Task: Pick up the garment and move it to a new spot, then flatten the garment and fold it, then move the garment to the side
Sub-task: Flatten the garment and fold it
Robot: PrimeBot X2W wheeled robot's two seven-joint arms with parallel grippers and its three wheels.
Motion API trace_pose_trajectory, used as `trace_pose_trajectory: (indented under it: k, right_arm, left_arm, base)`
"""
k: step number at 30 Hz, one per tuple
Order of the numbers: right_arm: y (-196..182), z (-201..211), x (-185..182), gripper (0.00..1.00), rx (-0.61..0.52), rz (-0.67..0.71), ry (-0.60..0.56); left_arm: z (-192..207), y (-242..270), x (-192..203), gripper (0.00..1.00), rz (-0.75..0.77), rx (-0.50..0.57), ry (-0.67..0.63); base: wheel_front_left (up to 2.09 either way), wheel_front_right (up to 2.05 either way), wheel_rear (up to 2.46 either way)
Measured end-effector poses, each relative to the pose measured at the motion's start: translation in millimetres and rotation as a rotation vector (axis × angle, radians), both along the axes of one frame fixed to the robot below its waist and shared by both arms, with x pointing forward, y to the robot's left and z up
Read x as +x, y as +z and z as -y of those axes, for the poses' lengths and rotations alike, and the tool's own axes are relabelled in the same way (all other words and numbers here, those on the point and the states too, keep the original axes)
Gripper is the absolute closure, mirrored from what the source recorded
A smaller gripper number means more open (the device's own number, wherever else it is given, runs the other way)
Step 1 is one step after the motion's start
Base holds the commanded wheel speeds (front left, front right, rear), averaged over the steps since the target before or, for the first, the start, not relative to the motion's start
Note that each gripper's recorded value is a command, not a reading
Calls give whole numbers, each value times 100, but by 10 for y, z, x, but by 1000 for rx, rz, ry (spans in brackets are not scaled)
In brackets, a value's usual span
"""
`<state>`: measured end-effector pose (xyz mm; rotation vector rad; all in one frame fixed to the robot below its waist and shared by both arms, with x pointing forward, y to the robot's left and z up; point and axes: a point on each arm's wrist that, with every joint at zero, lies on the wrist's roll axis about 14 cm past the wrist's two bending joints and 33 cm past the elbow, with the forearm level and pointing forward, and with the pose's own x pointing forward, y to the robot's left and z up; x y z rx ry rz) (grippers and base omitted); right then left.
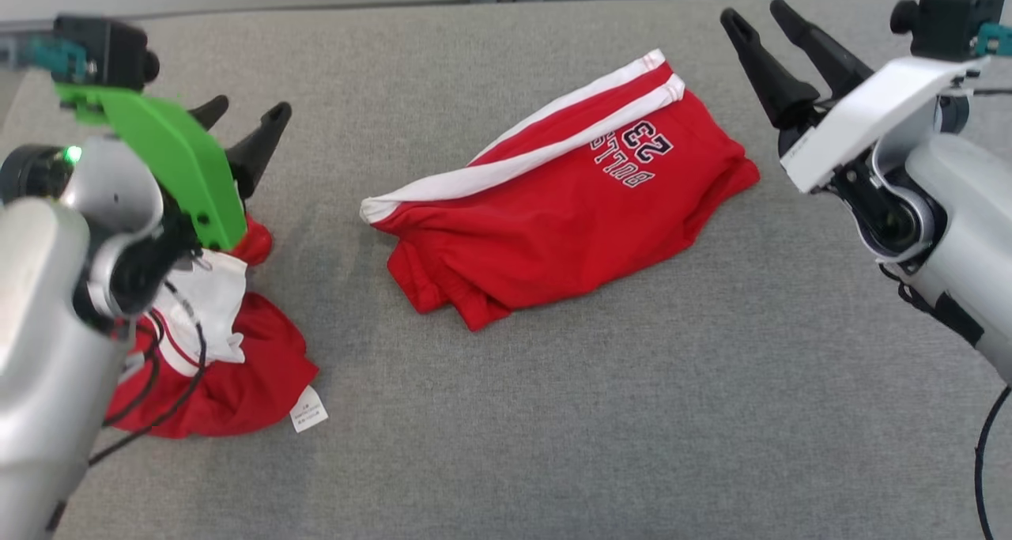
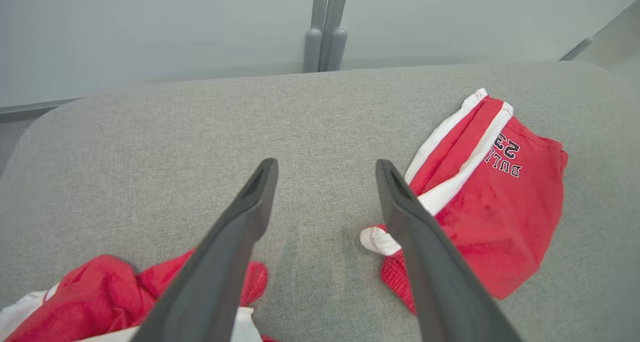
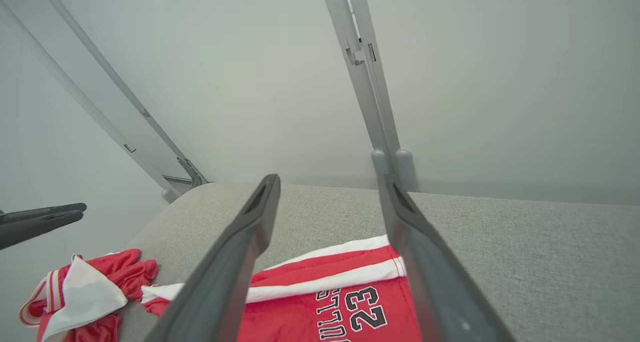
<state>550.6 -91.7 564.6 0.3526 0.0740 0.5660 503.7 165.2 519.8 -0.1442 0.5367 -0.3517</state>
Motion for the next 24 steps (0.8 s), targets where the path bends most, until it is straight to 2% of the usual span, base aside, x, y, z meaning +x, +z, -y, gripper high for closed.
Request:
trace_pose_trajectory:
  k: [2,6,8,14,24]
  right_arm:
    - [49,90,-51,0,-9,23,-26]
    - [430,369,-81,0,32,147,-129]
    - [447,460,-157,0,44,173,-168]
    - [107,500,-442,0,33,143,-220]
    - [-420,471,-383,0,-37,25,-232]
  left_arm:
    - [-61,68,-45,0,89,-1,48]
    - [-119,169,-203,0,236,-59,129]
    - [-168,235,-274,0,313,-84,174]
    - [-302,248,-614,0,494,-144,320]
    - [-319,-63,-1112,0,509,-139,451]
  base:
    - [0,0,0]
    - [0,0,0]
    - [0,0,0]
    - [0,0,0]
    - [0,0,0]
